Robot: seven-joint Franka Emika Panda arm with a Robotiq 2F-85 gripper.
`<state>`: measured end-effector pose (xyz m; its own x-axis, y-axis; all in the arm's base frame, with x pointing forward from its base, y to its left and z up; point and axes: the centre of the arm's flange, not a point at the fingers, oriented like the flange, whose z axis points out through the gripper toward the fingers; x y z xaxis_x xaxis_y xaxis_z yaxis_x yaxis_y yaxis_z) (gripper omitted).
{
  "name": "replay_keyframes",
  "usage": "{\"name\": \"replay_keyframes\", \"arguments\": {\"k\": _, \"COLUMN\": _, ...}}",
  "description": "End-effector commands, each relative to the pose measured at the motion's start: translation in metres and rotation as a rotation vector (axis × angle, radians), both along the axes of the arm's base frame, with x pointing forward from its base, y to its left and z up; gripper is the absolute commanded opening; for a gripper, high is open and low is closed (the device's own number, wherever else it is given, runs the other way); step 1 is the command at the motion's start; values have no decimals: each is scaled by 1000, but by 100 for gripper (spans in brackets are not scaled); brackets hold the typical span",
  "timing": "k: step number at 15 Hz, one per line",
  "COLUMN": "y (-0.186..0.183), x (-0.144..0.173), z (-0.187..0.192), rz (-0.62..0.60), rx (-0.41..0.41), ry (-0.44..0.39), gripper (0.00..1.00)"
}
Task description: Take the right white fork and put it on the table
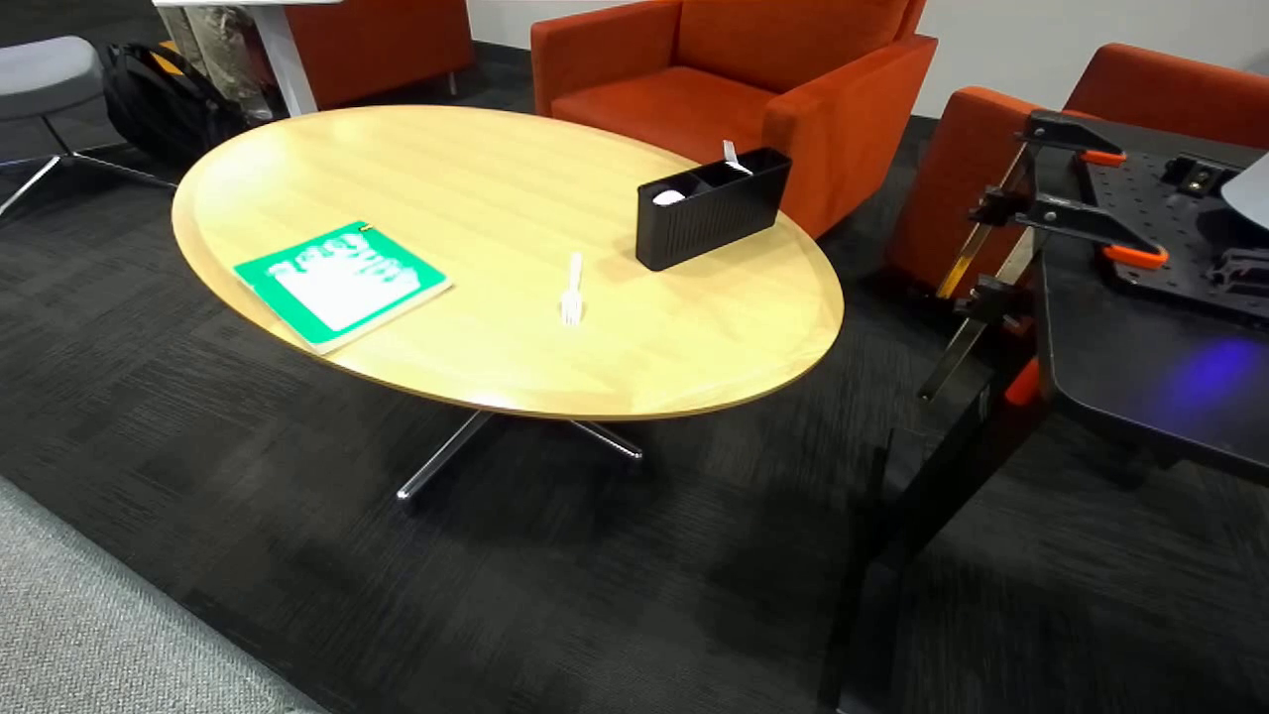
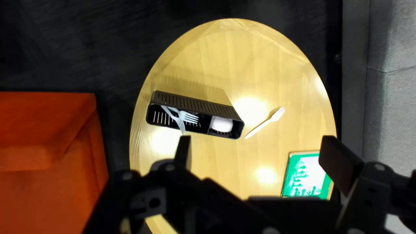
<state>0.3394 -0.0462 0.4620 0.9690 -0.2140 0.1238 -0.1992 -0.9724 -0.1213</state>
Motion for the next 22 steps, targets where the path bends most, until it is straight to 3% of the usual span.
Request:
{"name": "replay_keyframes", "arguments": {"k": 1, "y": 6, "x": 53, "z": -51, "rz": 23, "rx": -96, "ry": -19, "gripper": 100}}
{"name": "replay_keyframes", "arguments": {"k": 7, "y": -3, "x": 104, "z": -150, "rz": -45, "rx": -194, "ry": -44, "gripper": 100}}
{"name": "replay_keyframes", "arguments": {"k": 12, "y": -22, "x": 127, "z": -218, "rz": -161, "rx": -223, "ry": 15, "gripper": 100}}
{"name": "replay_keyframes", "arguments": {"k": 13, "y": -23, "x": 129, "z": -223, "rz": -215, "rx": -244, "ry": 43, "gripper": 100}}
{"name": "replay_keyframes", "arguments": {"k": 14, "y": -22, "x": 107, "z": -207, "rz": -148, "rx": -221, "ry": 26, "gripper": 100}}
{"name": "replay_keyframes", "arguments": {"k": 19, "y": -29, "x": 122, "z": -222, "rz": -196, "rx": -234, "ry": 41, "gripper": 100}}
{"name": "replay_keyframes", "arguments": {"k": 22, "y": -30, "x": 142, "z": -240, "rz": -265, "rx": -166, "ry": 78, "gripper": 100}}
